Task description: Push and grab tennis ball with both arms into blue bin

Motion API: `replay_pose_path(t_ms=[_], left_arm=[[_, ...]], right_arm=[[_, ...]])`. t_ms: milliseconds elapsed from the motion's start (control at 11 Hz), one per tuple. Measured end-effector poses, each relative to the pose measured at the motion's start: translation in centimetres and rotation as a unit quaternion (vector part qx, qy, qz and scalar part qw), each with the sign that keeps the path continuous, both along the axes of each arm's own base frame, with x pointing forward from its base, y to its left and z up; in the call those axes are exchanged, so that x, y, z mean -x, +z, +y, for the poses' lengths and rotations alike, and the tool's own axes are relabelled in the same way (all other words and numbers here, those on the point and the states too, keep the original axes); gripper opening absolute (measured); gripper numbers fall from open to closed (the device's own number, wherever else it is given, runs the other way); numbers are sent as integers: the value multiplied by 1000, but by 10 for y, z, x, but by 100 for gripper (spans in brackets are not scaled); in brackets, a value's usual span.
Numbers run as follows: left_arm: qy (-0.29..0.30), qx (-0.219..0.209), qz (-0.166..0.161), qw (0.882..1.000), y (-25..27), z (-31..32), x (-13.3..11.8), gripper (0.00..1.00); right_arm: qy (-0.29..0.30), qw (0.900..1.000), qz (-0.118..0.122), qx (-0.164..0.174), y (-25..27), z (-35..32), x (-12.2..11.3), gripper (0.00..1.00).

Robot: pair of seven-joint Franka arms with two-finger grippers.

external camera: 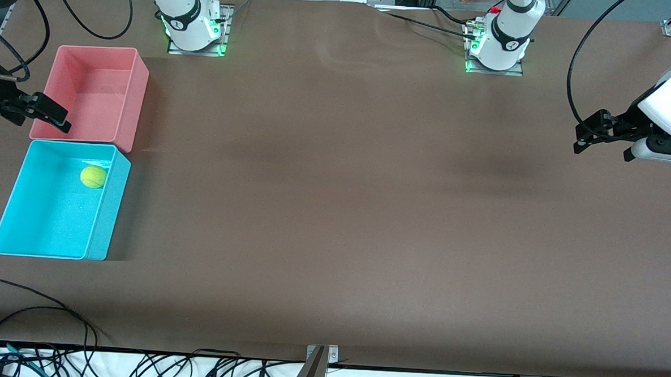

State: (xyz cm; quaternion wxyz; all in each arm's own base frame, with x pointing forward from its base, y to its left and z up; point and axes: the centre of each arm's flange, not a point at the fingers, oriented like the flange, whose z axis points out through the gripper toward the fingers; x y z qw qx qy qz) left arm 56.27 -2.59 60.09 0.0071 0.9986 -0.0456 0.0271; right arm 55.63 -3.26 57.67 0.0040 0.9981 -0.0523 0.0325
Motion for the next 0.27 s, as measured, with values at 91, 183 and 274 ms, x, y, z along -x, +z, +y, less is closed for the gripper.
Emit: replay_pose_path(t_ms=[91, 183, 274], left_arm=[[0, 0, 0, 1000, 0, 0, 0, 100], [0, 0, 0, 1000, 0, 0, 0, 100], [0, 0, 0, 1000, 0, 0, 0, 100]], right_arm=[[1, 1000, -1, 2, 4, 0, 3, 100], [1, 1000, -2, 2, 7, 1, 4, 100], [1, 1000, -1, 1, 9, 1, 6, 100]])
